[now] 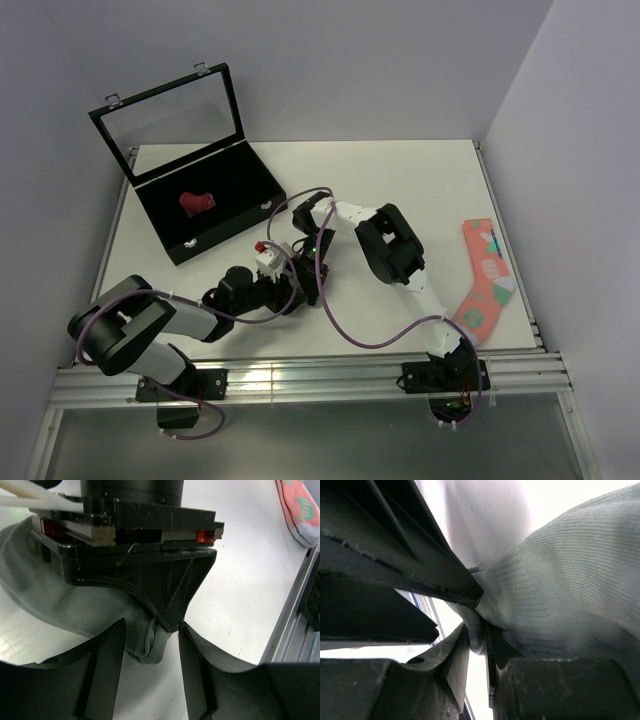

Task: Roll the socks
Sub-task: Roll the sock at the center of the board.

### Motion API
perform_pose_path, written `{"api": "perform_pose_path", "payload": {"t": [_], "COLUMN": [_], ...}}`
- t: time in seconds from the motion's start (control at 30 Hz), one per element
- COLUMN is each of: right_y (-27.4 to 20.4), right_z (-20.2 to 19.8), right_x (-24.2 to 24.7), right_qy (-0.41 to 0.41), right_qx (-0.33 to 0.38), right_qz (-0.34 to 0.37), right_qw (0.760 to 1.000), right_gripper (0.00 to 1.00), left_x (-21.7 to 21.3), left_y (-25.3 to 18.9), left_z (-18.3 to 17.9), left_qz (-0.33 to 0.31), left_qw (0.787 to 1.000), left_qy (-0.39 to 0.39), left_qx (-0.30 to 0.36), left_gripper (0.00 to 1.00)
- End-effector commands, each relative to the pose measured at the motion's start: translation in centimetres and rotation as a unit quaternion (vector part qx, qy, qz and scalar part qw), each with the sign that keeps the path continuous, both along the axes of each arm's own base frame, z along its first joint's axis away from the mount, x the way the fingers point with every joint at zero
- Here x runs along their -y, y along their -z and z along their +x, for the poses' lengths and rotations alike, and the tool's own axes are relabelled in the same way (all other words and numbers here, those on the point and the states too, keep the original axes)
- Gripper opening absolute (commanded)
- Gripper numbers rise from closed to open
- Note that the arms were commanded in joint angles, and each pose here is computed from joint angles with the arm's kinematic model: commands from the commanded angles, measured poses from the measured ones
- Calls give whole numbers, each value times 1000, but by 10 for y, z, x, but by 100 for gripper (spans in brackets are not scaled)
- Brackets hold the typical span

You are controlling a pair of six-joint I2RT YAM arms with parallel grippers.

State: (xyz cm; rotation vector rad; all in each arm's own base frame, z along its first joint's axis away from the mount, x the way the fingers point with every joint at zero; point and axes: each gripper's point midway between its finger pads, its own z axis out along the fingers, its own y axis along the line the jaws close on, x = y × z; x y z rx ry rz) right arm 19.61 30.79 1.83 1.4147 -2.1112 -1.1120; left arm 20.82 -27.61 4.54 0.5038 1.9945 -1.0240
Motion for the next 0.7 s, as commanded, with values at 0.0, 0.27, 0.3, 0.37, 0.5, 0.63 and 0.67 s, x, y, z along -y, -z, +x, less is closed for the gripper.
{"api": "perform_pose_path", "payload": {"t": [0.0,0.27,0.3,0.37,0.5,0.63,0.67], "right_y": [-4,-5,-4,-3,-2,-2,-2], "right_z": [-2,-1,-1,-1,0,2,3], "right_x": [15,16,16,16,15,13,12], "right_qy": [-11,-11,-11,-10,-9,-3,-1], "right_qx": [-1,2,1,0,4,8,10], "right_qz": [-24,-25,-26,-28,-27,-28,-27], "right_qw": [1000,1000,1000,1000,1000,1000,1000], "right_gripper": [25,25,25,25,25,25,25], "left_x": [8,12,11,10,8,9,9], "left_y": [-13,-3,0,-1,2,9,10], "left_z": [-1,0,-1,-2,-4,-4,-4], "left_qz": [-27,-23,-21,-24,-24,-18,-18], "left_qw": [999,999,999,999,1000,1000,1000], "left_qy": [18,22,21,21,17,17,16], "left_qx": [21,13,10,9,3,-9,-12], "left_gripper": [52,50,50,48,47,36,35]}}
